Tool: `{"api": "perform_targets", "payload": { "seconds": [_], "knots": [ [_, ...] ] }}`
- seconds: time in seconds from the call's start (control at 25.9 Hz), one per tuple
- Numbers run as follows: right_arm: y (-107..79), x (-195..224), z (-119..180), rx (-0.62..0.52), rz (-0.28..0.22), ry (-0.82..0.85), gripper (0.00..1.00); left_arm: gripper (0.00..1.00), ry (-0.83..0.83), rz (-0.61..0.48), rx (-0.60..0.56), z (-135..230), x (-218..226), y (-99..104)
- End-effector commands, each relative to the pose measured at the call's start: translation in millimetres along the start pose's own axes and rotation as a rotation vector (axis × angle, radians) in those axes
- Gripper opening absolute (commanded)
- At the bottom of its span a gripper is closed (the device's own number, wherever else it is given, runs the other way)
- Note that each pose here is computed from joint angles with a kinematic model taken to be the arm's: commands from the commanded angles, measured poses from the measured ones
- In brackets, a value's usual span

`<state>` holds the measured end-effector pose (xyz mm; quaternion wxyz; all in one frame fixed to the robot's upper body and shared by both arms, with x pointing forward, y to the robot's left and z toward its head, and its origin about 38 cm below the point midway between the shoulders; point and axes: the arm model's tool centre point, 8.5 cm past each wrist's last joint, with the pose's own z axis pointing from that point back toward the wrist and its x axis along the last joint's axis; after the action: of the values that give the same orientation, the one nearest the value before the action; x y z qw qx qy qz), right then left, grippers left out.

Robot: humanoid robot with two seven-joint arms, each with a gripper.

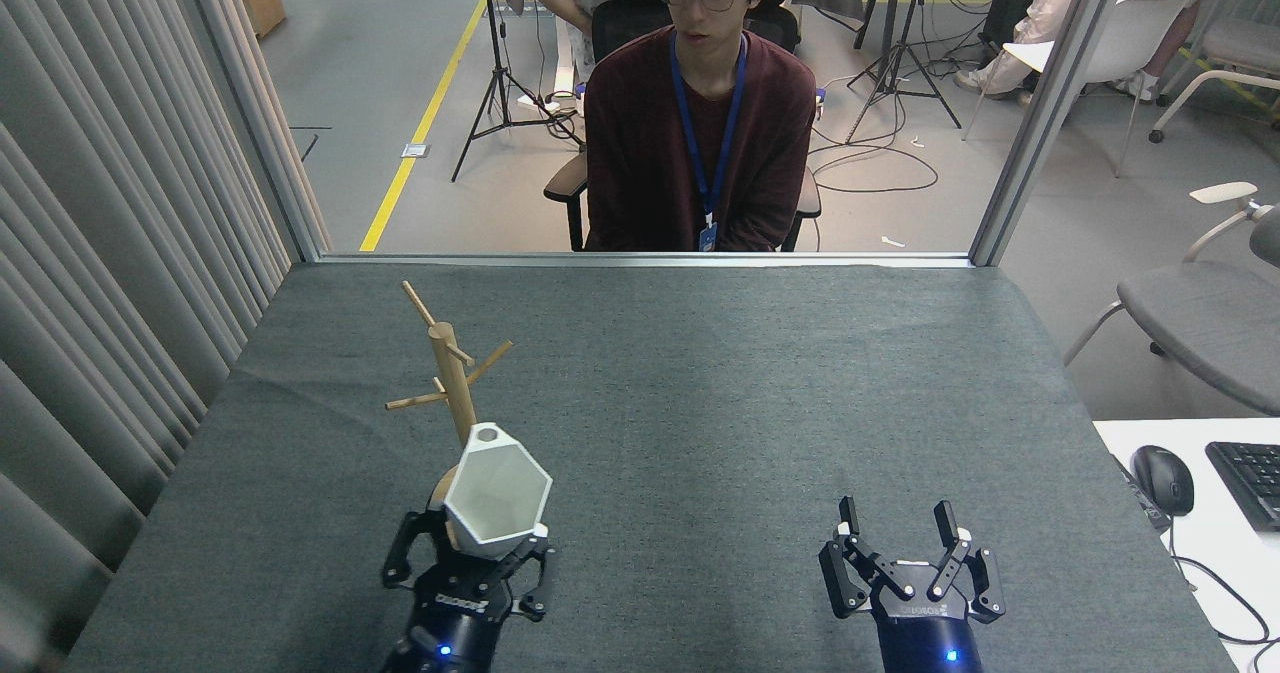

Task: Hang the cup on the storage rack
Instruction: 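Carry the cup with the left gripper onto a peg of the wooden stand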

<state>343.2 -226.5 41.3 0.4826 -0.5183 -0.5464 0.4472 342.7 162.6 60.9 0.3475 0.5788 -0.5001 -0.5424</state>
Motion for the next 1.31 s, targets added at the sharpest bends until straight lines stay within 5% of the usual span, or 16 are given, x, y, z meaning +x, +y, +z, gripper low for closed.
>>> {"api": "perform_targets", "payload": {
  "seconds": [0.0, 0.27, 0.5, 1.12, 1.2, 1.28],
  "knots": [
    [0.7, -7.0, 1.1, 0.006, 0.027, -0.008, 0.99, 0.33, 0.109, -0.055, 0.018, 19.6, -51.7, 7.3],
    [0.2, -4.4, -0.1, 0.005, 0.040, -0.013, 0.99, 0.31, 0.207, -0.367, -0.011, -18.7, -95.5, -5.9],
    [0.8, -6.9, 1.1, 0.008, 0.047, -0.020, 0.99, 0.30, 0.201, -0.398, 0.008, -48.0, -99.6, -4.4],
    [-0.2, -7.2, 0.4, 0.005, 0.045, -0.024, 0.99, 0.32, 0.125, -0.441, -0.020, -46.3, -80.2, -25.8],
    [-0.2, -7.0, 0.4, 0.005, 0.044, -0.026, 0.99, 0.45, 0.111, -0.439, -0.010, -46.4, -75.0, -26.3],
    [0.3, -6.6, 1.0, 0.006, 0.042, -0.027, 0.99, 1.00, 0.113, -0.434, 0.002, -46.3, -72.7, -25.9]
  ]
}}
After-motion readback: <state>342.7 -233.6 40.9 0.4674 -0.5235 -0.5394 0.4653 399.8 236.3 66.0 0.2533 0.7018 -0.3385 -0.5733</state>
